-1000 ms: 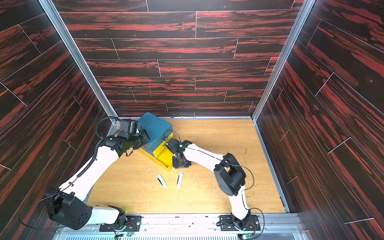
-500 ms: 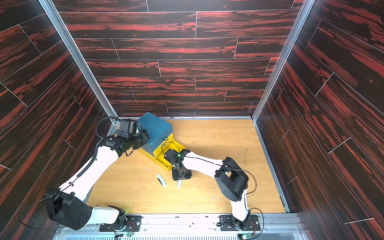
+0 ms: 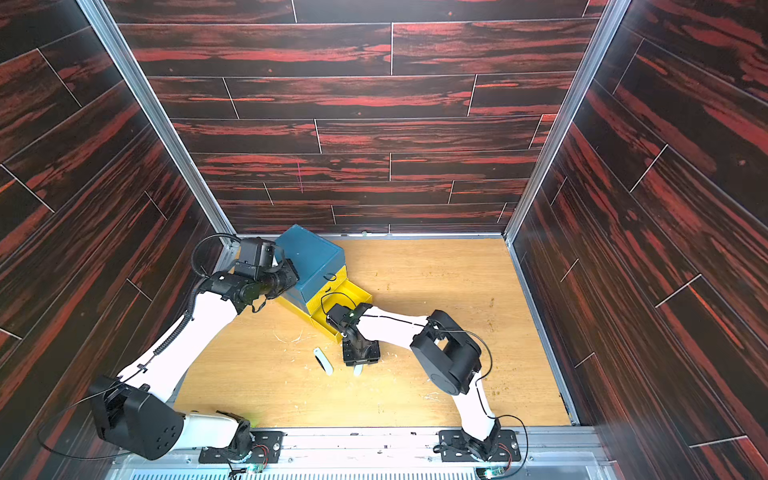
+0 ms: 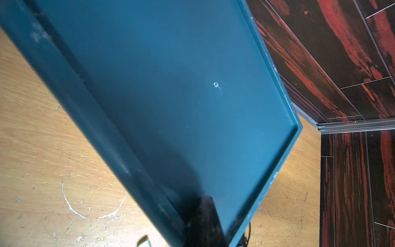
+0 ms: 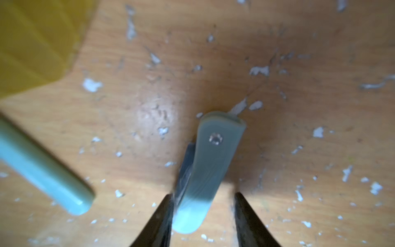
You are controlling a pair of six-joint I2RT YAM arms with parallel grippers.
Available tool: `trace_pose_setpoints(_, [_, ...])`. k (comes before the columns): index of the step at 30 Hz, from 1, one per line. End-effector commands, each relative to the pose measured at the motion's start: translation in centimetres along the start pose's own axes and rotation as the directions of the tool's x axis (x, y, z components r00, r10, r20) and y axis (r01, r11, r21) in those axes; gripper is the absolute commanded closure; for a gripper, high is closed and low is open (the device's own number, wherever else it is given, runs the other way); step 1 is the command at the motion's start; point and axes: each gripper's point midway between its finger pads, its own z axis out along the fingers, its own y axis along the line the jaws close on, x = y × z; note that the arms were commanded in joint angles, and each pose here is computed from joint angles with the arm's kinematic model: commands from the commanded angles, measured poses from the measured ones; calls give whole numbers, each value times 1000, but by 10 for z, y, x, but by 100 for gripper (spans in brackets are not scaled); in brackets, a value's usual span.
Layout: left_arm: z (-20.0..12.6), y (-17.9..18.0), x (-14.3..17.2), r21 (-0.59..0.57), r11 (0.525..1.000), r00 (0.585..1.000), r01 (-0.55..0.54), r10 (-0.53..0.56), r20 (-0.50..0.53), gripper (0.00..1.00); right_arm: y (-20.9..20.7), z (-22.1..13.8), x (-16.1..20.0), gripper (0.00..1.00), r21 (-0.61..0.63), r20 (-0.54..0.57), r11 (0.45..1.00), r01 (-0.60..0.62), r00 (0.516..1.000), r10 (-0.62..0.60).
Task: Place the fruit knives into the drawer by color
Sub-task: Pick up the fruit knife from the center of the board.
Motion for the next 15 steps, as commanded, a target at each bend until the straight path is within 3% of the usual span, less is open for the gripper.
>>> trace_pose_setpoints(1, [-4,8,2,-21,1000,1000,-5,5,-1,100,-10,12,5,53,65,-31,998,-13,999,15])
trace_pose_setpoints(5, [-5,7,1,-23,1000,1000,-6,6,1,100,-14,13,6,57,93,-35,995,-21,999,24])
trace_pose_setpoints(15, [-3,5,1,-14,1000,1000,-5,5,-1,100,-21,6,7,83,105,-15,994,-19,1000,21])
